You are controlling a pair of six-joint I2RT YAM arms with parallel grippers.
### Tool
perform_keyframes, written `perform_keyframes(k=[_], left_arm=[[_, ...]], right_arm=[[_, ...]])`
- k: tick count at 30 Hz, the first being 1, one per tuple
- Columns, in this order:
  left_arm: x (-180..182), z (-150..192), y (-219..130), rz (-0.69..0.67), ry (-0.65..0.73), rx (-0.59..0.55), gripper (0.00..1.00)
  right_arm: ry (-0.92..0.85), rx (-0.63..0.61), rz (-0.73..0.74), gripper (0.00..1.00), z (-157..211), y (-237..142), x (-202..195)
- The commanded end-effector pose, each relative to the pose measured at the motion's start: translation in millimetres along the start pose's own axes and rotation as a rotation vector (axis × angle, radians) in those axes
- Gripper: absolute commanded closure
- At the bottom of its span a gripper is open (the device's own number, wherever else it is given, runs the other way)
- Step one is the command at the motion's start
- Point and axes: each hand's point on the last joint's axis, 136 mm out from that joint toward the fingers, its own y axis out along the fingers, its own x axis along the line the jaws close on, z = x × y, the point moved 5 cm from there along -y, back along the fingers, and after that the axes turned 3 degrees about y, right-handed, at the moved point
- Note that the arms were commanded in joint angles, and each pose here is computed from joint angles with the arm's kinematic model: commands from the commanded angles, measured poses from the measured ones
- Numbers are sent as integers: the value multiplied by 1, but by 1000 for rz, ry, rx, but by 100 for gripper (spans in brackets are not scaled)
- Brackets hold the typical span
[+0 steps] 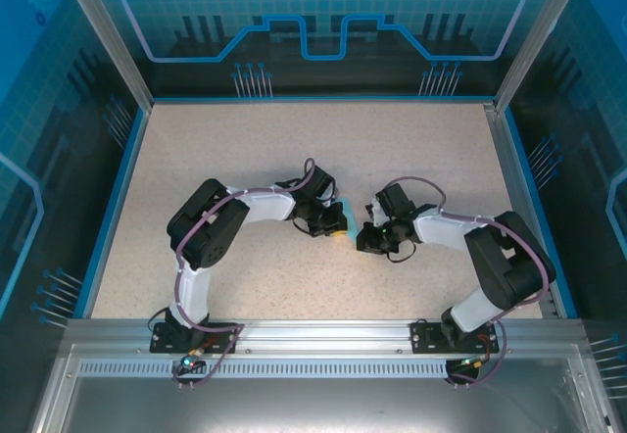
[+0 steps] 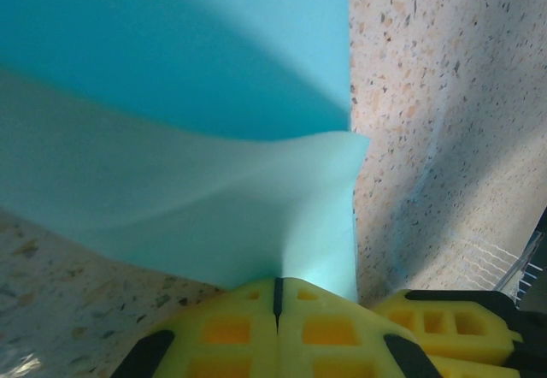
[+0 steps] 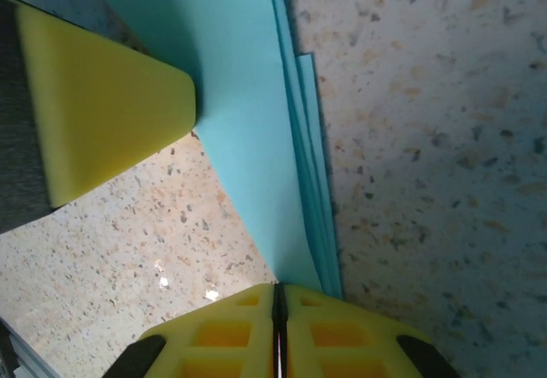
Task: Fold a paper plane with a square sheet of paper (pick it up from the middle)
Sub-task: Fold the wing for the fifth time at the center of the table.
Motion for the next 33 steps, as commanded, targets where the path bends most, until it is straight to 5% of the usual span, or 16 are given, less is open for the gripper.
perform_keyframes(k=[1,20,33], left_arm=[[49,9,14,-205,-57,27,100],[-20,-32,-29,-6,251,-119,87],[-2,-50,-34,-27,308,-184,88]], right_arm=[[30,-8,-1,90,-5,3,-7],[140,90,50,91,25,19,-55],[155,108,54,92,27,24,-60]])
